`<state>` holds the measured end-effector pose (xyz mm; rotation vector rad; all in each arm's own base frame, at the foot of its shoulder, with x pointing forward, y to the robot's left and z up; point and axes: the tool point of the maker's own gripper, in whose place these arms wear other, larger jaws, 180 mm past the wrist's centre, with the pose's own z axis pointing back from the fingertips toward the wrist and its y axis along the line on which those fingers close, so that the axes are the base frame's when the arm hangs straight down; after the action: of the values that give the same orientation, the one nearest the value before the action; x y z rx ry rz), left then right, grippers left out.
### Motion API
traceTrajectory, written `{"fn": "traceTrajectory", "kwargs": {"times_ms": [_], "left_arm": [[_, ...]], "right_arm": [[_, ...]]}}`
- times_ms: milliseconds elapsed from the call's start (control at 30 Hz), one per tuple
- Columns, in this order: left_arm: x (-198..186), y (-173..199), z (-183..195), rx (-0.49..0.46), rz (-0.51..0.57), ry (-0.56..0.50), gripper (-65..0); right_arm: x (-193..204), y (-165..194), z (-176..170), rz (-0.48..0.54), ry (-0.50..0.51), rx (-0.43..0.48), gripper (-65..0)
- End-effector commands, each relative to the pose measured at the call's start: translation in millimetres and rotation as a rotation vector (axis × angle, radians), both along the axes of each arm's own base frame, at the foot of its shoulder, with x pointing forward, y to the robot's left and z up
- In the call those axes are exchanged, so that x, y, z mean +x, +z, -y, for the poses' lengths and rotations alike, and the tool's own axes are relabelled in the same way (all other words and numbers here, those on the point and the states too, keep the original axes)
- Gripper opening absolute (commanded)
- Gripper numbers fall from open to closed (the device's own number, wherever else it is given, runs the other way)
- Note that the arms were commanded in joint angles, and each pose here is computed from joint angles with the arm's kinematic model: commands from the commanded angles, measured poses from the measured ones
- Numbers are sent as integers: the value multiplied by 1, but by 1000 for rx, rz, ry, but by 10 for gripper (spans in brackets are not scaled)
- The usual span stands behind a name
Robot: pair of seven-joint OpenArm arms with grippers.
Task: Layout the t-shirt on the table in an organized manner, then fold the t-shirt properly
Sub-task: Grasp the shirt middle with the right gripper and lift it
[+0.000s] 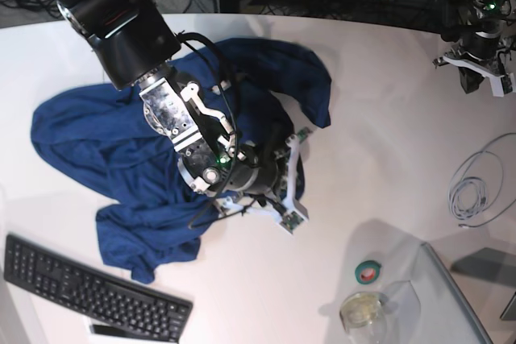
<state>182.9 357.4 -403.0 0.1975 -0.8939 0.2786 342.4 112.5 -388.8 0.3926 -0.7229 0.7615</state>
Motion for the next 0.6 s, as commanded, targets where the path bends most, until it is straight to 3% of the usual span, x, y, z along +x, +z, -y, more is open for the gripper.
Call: {"fn": "traceTrajectory", "kwargs": {"times_ms": [0, 167, 267, 300, 400, 500, 567], "left_arm": [[5, 13, -8, 30, 38, -1, -650], [2, 13, -9, 31, 34, 3, -650], [3, 12, -8, 30, 34, -1, -650], [4, 13, -8, 30, 37, -1, -650], [5, 12, -7, 28, 37, -2, -650], [5, 12, -7, 27, 37, -3, -650], [5, 12, -7, 27, 37, -3, -650]], "right_arm": [[12, 32, -15, 78, 20, 60, -650], [21, 61, -35, 132, 47, 103, -650], [0, 50, -55, 111, 118, 82, -635], [-13, 38, -62, 95, 162, 54, -605], [-32, 24, -72, 78, 228, 15, -413], [-20, 35, -51, 112, 180, 28, -194], [5, 49, -19, 154, 86, 45, -156]]}}
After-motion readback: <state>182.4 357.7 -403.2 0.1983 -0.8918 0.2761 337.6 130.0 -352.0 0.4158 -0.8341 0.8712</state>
